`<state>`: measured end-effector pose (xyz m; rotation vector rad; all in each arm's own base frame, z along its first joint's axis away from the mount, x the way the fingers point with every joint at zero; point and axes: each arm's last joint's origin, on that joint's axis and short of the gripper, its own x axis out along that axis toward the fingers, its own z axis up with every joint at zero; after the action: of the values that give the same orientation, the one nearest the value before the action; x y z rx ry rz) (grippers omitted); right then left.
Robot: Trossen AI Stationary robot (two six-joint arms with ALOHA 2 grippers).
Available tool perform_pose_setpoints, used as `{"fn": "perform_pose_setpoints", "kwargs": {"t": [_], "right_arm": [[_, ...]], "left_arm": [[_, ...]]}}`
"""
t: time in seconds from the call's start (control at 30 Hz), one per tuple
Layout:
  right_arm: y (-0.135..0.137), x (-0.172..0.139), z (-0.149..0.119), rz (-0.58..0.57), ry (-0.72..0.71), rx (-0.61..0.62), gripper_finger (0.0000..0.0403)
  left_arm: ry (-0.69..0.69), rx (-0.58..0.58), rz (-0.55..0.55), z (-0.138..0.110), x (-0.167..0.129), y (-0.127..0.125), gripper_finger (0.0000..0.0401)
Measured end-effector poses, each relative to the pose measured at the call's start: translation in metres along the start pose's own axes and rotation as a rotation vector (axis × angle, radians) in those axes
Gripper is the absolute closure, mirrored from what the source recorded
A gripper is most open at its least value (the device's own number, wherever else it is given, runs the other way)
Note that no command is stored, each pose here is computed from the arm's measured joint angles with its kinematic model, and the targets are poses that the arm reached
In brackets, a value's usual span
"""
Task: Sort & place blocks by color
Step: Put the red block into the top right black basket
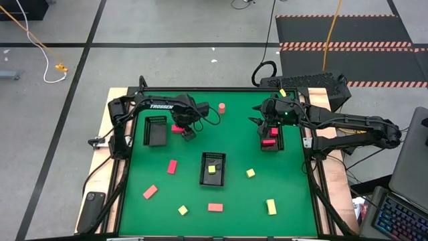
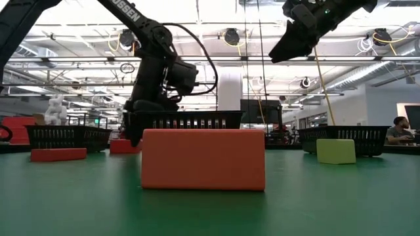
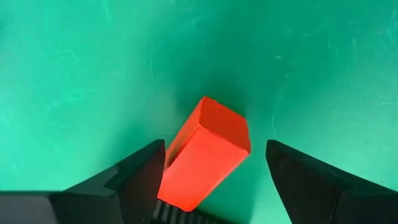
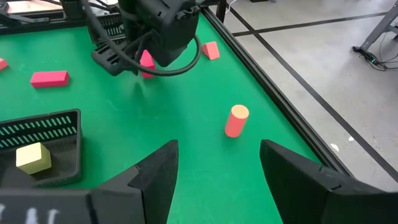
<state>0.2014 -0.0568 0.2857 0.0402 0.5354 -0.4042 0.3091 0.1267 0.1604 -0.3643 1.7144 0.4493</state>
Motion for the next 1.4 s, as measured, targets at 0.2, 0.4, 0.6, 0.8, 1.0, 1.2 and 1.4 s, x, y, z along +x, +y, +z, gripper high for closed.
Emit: {"fn": "perform_pose_setpoints", "kwargs": {"t": [0.2, 0.4, 0.6, 0.8, 1.0, 1.2, 1.4], "right_arm": [[0.0, 0.0, 0.0, 0.0, 0.002, 0.0, 0.0183], [0.0, 0.0, -0.001, -0.004, 0.015, -0.008, 0.0183], [0.0, 0.0, -0.003, -0.009, 0.034, -0.024, 0.0183], [-0.004, -0.005, -0.003, -0.089, 0.025, -0.032, 0.0183], [-0.006, -0.013, -0.003, -0.11, 0.015, -0.012, 0.0183], [-0.006, -0.014, -0.003, -0.11, 0.014, -0.003, 0.0183], [-0.006, -0.014, -0.005, -0.11, 0.027, -0.007, 0.0183]], "left_arm": [[-0.007, 0.093, 0.064, 0.0, 0.0, -0.002, 0.0119], [-0.015, 0.122, 0.109, 0.0, 0.002, -0.001, 0.0157], [-0.015, 0.135, 0.106, -0.001, 0.006, -0.001, 0.0268], [-0.067, 0.134, 0.102, 0.004, 0.003, -0.002, 0.0276], [-0.141, 0.123, 0.088, 0.014, -0.007, -0.002, 0.0276], [-0.254, 0.118, 0.045, 0.027, -0.026, -0.006, 0.0276], [-0.358, 0.146, 0.031, 0.037, -0.056, -0.013, 0.0276]]}}
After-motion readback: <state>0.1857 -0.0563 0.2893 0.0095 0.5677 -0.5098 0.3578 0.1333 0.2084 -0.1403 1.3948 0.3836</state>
